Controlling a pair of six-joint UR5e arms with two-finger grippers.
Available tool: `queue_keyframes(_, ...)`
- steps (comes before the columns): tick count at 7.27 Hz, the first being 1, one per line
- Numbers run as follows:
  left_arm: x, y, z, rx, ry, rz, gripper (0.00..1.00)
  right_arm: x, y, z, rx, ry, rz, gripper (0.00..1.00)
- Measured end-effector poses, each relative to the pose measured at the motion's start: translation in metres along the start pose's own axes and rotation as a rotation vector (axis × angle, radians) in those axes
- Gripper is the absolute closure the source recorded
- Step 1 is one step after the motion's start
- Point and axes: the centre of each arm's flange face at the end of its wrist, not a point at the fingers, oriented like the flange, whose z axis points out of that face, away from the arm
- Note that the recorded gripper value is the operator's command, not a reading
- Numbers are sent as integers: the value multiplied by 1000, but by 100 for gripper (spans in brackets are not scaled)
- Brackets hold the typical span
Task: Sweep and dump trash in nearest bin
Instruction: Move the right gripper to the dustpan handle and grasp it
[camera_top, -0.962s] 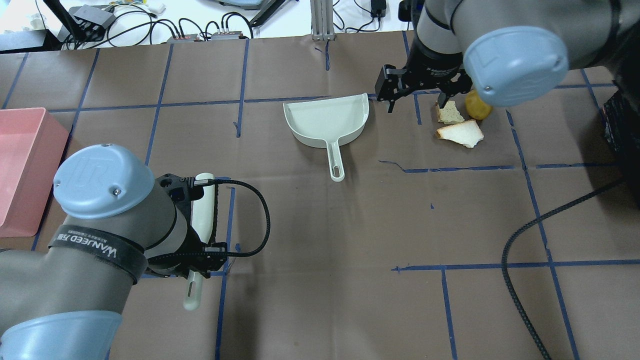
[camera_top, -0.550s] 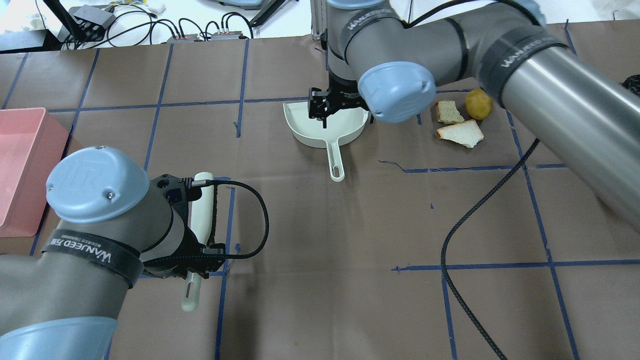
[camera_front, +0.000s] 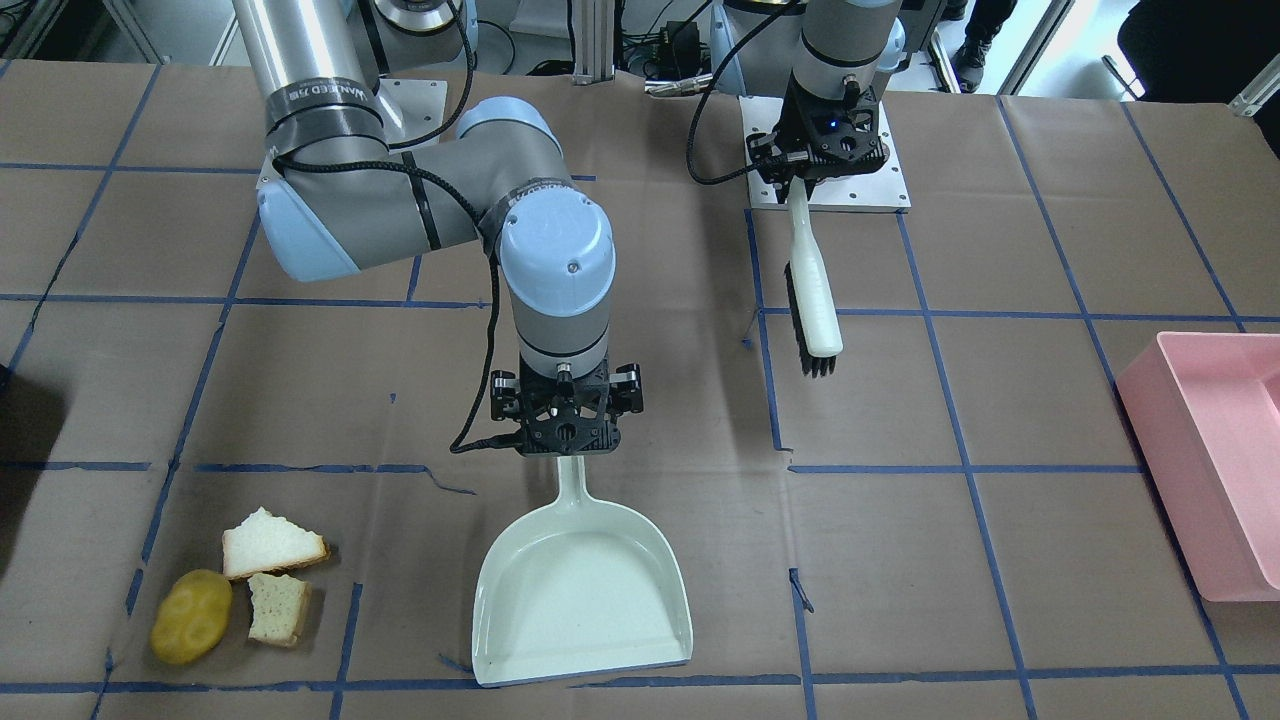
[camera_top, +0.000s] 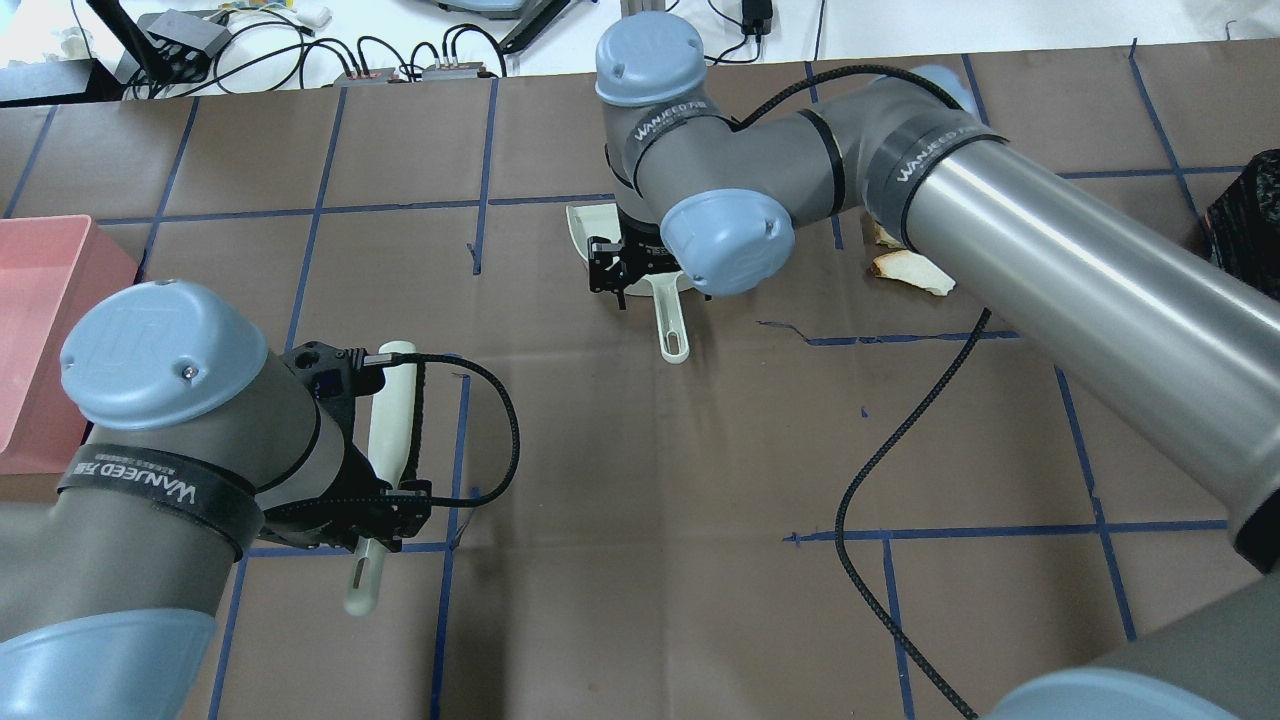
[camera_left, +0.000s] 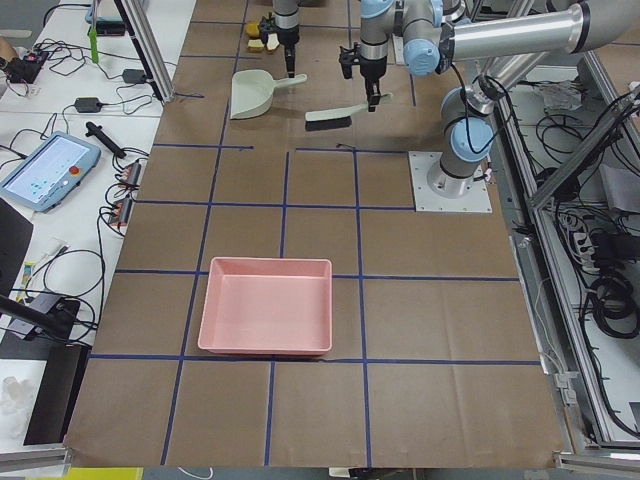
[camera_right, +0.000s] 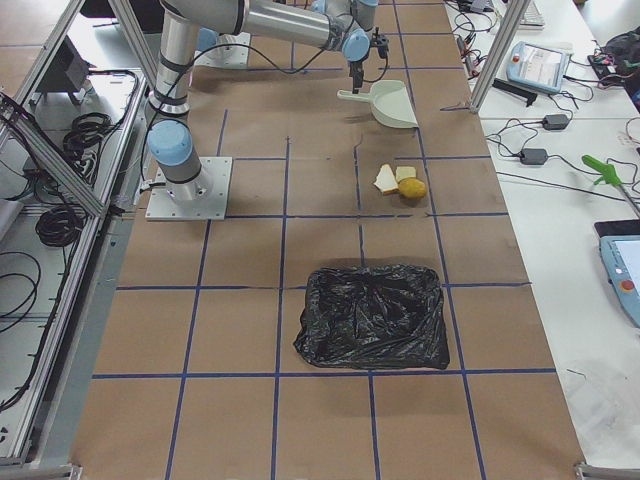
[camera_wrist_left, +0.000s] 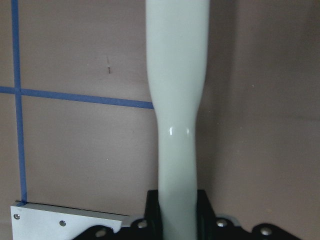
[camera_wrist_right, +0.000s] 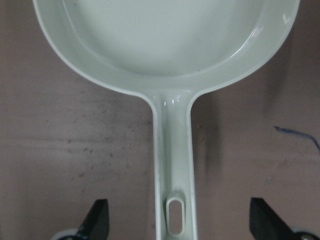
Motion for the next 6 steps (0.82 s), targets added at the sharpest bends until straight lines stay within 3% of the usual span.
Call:
queue_keyframes(5, -2, -1, 2, -4, -3, 6, 93, 1, -11, 43, 43, -10, 6, 0)
queue_keyframes(6, -2, -1, 2, -4, -2, 6, 93, 1, -12, 45, 45, -11, 5, 5)
